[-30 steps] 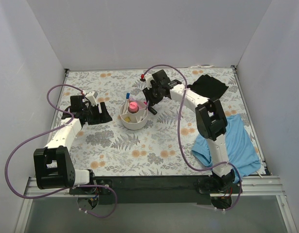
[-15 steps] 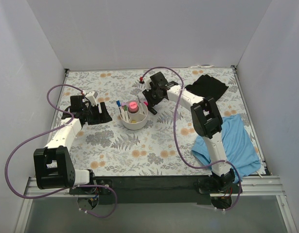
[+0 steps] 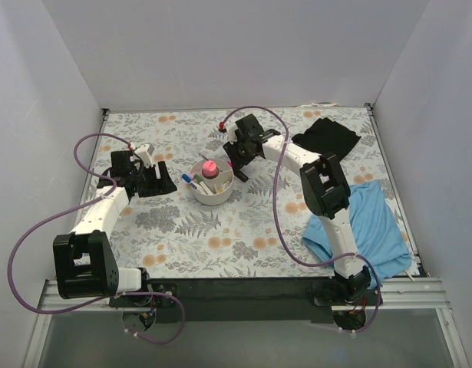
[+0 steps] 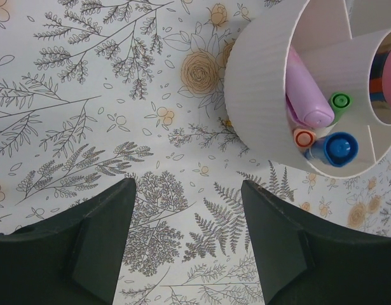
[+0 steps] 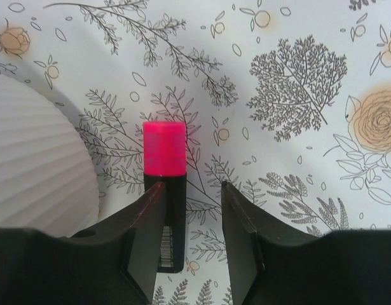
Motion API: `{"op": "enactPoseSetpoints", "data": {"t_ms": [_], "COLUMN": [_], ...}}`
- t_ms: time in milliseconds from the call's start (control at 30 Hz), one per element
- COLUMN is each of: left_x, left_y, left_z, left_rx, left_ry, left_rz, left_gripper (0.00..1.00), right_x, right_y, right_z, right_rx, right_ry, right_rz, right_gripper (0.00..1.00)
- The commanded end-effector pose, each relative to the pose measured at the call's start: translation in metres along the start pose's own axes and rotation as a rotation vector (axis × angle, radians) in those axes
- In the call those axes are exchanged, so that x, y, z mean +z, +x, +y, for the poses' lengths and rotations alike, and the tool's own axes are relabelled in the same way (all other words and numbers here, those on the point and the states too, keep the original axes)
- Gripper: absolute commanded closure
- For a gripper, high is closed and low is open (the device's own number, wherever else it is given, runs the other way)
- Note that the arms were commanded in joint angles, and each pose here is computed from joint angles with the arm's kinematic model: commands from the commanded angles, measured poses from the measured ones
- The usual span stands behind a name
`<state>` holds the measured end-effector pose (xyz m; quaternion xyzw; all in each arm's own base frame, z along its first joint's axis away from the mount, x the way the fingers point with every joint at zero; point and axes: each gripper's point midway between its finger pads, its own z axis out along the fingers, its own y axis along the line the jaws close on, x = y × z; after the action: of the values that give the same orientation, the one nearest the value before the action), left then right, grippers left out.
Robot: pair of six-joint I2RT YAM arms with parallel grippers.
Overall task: Sort the stationery into containers
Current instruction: Pick up the pen from the center of the board.
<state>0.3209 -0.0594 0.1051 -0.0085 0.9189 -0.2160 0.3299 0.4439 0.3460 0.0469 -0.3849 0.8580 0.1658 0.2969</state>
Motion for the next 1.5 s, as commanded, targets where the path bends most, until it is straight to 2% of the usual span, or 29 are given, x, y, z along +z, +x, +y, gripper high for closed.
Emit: {"op": "enactPoseSetpoints", "data": {"t_ms": [0, 267, 600, 667, 867, 900, 933, 967, 1000, 1167, 1400, 1467], "left_x": [-0.007, -0.005, -0.005, -0.005, -0.004, -0.004, -0.004, -0.004, -0.004, -0.003, -0.003, -0.004], "left_y": [-0.008, -0.004, -0.005, -0.005, -0.005, -0.005, -0.007, -0.007, -0.008, -0.011, -0.012, -0.012], "left_z": [0.002, 0.002, 0.004, 0.004, 0.003, 0.003, 0.003, 0.002, 0.002, 0.000, -0.011, -0.014], "left_rx": [0.021, 0.013, 0.010, 0.010, 0.005, 0.005, 0.005, 0.007, 0.008, 0.012, -0.033, -0.033], "left_ry": [-0.013, -0.007, -0.016, -0.015, -0.004, -0.002, -0.001, 0.001, 0.002, 0.014, 0.070, 0.085], "left_rz": [-0.026, -0.024, -0.021, -0.021, -0.023, -0.022, -0.027, -0.029, -0.031, -0.053, -0.078, -0.082], "left_gripper": [0.33, 0.32, 0.33, 0.32, 0.33, 0.33, 0.33, 0.33, 0.33, 0.33, 0.33, 0.33], "right_x": [-0.005, -0.001, 0.015, 0.016, 0.015, 0.014, 0.013, 0.011, 0.009, -0.028, -0.116, -0.129], "right_y": [-0.029, -0.007, 0.009, 0.012, 0.017, 0.017, 0.017, 0.017, 0.016, -0.001, -0.071, -0.081], "right_z": [0.009, 0.020, 0.010, 0.010, 0.007, 0.005, 0.004, -0.001, -0.003, -0.013, -0.009, -0.002], "right_rx": [-0.016, -0.014, -0.023, -0.026, -0.045, -0.050, -0.064, -0.066, -0.072, -0.085, -0.026, -0.011], "right_ry": [-0.013, -0.044, 0.002, 0.001, 0.018, 0.025, 0.035, 0.063, 0.076, 0.111, 0.085, 0.062], "right_rz": [-0.067, -0.015, 0.032, 0.038, 0.048, 0.048, 0.050, 0.054, 0.053, 0.000, -0.231, -0.272], "right_gripper": [0.52, 0.52, 0.53, 0.59, 0.70, 0.75, 0.94, 0.99, 0.99, 0.99, 0.99, 0.99]}}
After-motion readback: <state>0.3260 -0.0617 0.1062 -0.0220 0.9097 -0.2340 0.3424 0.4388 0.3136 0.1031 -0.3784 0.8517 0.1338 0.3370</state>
